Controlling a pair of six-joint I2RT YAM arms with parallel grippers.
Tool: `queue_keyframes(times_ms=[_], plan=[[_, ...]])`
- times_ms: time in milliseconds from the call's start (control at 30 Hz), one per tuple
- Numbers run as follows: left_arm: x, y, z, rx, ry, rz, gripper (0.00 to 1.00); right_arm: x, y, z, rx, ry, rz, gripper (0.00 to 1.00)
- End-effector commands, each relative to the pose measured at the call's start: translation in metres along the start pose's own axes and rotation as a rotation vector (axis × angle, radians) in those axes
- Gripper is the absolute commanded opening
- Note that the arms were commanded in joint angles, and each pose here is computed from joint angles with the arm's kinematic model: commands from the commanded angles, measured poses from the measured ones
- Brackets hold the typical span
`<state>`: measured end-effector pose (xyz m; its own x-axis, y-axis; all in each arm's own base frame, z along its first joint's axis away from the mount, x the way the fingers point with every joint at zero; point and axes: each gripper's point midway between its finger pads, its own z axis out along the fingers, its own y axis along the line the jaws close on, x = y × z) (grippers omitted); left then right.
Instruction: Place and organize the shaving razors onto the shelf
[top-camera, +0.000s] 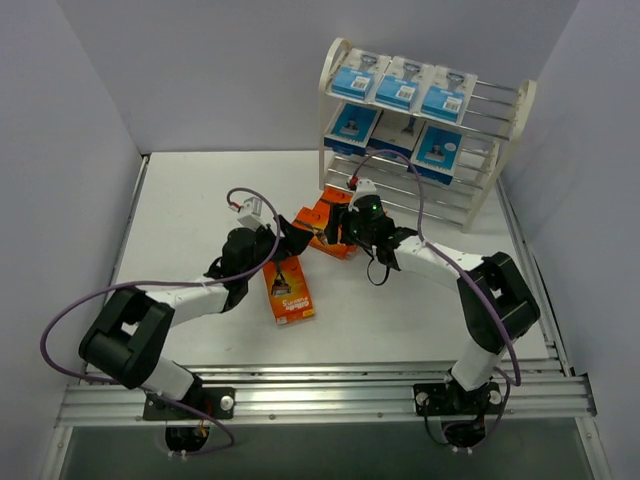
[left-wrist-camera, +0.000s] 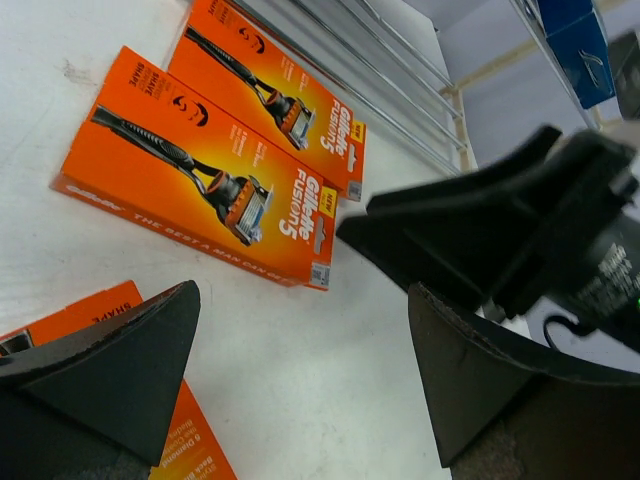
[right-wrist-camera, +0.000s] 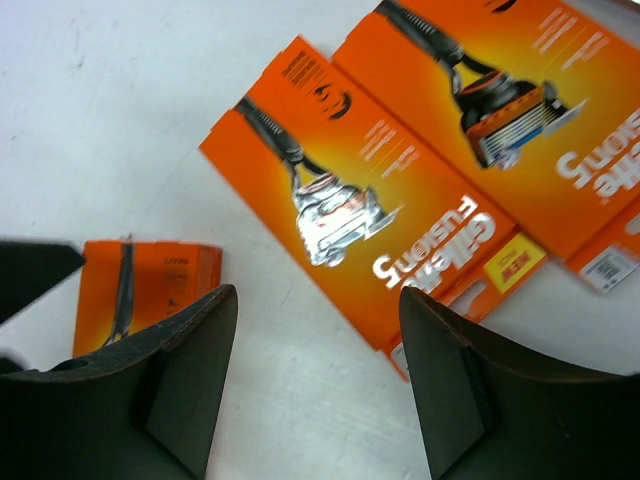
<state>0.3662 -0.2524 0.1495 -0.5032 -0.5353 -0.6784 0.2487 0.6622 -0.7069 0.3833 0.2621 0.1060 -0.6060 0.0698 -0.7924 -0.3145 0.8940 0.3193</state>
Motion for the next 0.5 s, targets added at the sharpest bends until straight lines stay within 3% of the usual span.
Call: queue_keyframes(times_ms=[0, 467], plan=[[-0.013, -0.019, -0.012, 0.042, -0.056, 0.019, 0.94, -0.023, -0.011, 0.017, 0.065, -0.030, -0.064, 0.61], [-0.059, -0.040, -0.070, 0.002, -0.121, 0.139, 0.94, -0.042, -0.021, 0.086, 0.114, -0.011, -0.128, 0.62]])
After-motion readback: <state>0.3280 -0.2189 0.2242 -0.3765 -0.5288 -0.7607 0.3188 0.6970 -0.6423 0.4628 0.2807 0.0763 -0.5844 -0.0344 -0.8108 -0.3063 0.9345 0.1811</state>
